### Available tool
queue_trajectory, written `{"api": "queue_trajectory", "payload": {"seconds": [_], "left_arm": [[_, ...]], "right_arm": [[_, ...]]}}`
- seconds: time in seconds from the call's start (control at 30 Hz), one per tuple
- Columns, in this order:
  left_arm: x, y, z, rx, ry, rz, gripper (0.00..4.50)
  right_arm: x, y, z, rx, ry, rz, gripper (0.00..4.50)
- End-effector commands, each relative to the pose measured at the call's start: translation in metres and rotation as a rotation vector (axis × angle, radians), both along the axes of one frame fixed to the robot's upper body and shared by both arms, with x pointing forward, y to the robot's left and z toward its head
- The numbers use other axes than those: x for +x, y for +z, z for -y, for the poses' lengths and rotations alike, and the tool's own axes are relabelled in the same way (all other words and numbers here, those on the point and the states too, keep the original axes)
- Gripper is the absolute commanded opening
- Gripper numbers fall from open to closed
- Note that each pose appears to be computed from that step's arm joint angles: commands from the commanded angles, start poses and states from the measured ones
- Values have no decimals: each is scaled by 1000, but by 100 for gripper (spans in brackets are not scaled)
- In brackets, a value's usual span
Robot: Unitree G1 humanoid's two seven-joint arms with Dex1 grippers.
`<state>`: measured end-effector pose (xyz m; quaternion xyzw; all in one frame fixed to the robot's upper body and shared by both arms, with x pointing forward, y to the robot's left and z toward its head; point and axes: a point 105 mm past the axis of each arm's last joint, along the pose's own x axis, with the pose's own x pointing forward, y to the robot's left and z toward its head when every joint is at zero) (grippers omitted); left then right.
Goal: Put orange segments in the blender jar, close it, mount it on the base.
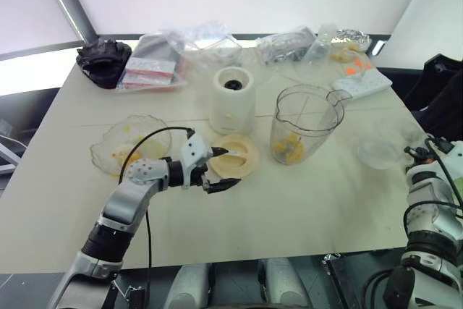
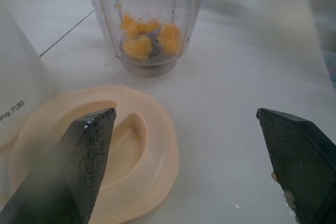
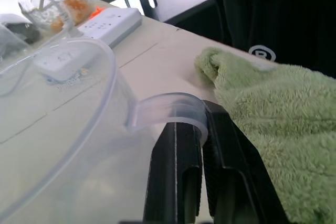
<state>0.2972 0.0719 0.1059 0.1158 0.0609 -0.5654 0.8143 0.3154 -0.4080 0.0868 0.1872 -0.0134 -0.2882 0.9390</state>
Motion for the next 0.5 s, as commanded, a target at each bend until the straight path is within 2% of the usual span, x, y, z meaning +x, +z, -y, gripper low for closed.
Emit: {"api": "queue_trajectory", "payload": {"seconds": [0.03, 0.17, 0.4, 0.5], "left_arm": [[-1, 15, 7, -16, -38, 52, 450], [0, 15, 7, -17, -41, 52, 450], [0, 15, 8, -21, -47, 47, 450], [-1, 15, 9, -25, -50, 44, 450]], "right_arm": [[-3, 33, 6, 19, -39, 133, 4], [-5, 53, 5, 6, -37, 182, 4], [-10, 105, 2, -52, -28, 280, 4], [-13, 136, -1, -102, -8, 319, 4]]}}
